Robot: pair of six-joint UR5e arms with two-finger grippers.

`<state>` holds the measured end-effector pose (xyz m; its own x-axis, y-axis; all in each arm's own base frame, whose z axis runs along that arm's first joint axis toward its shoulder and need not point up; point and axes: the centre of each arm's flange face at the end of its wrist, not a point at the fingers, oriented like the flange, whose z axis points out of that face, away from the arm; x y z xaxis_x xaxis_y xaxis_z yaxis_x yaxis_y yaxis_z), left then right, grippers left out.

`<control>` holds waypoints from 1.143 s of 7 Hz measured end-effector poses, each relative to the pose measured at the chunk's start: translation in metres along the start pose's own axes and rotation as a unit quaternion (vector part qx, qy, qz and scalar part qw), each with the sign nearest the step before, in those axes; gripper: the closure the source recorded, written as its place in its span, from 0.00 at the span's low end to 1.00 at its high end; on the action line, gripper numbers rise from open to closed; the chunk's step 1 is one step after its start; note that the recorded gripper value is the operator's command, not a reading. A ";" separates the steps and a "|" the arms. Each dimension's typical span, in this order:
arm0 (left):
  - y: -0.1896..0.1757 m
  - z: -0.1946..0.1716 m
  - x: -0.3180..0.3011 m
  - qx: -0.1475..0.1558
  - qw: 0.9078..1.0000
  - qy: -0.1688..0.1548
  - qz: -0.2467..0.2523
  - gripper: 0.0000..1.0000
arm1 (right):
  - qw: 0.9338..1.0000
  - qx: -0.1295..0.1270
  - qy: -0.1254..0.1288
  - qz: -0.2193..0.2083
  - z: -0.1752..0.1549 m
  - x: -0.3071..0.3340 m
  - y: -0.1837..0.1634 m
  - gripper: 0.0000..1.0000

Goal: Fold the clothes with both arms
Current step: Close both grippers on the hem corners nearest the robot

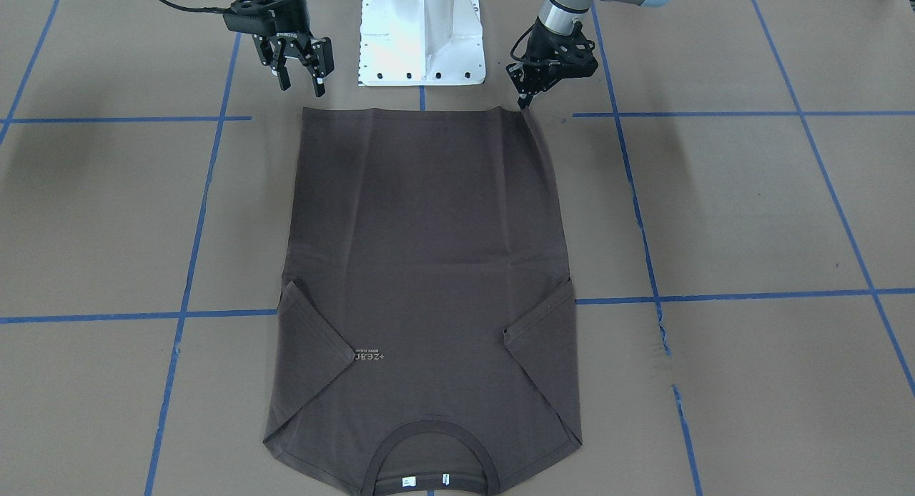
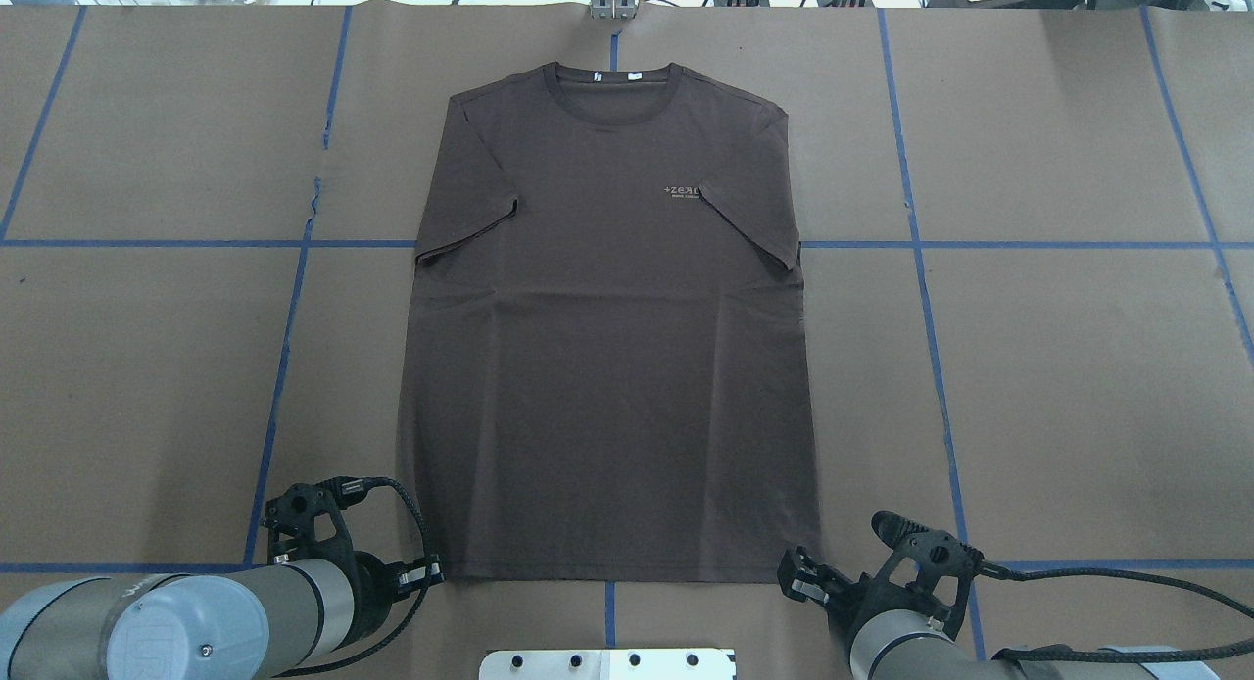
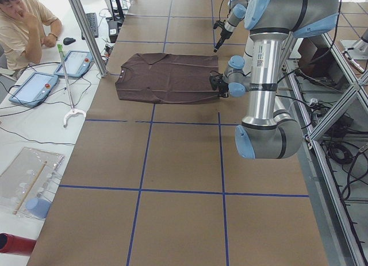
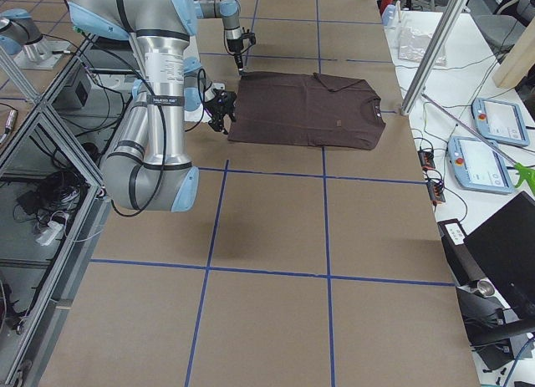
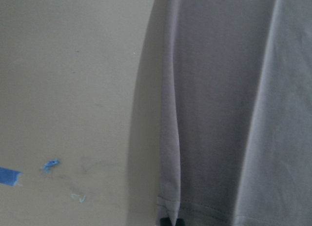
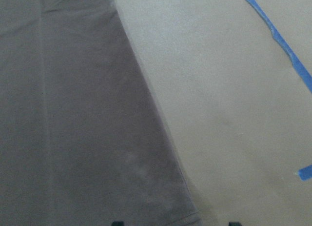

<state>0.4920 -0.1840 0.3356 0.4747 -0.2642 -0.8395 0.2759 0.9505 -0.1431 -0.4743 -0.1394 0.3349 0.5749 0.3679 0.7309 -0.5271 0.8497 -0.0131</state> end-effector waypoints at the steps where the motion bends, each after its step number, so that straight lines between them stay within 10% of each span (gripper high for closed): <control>1: 0.000 -0.001 0.001 0.000 1.000 0.001 -0.001 1.00 | 1.000 0.001 0.005 -0.005 0.008 0.001 0.009 0.31; 8: 0.000 -0.005 0.004 -0.001 1.000 0.006 -0.001 1.00 | 1.000 0.008 0.020 -0.016 0.032 0.003 0.026 0.46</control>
<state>0.4898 -0.1842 0.3301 0.4634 -0.2650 -0.8456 0.2754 0.9500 -0.1468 -0.5063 -0.1286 0.3585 0.6159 0.3548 0.7034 -0.5172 0.8556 0.0214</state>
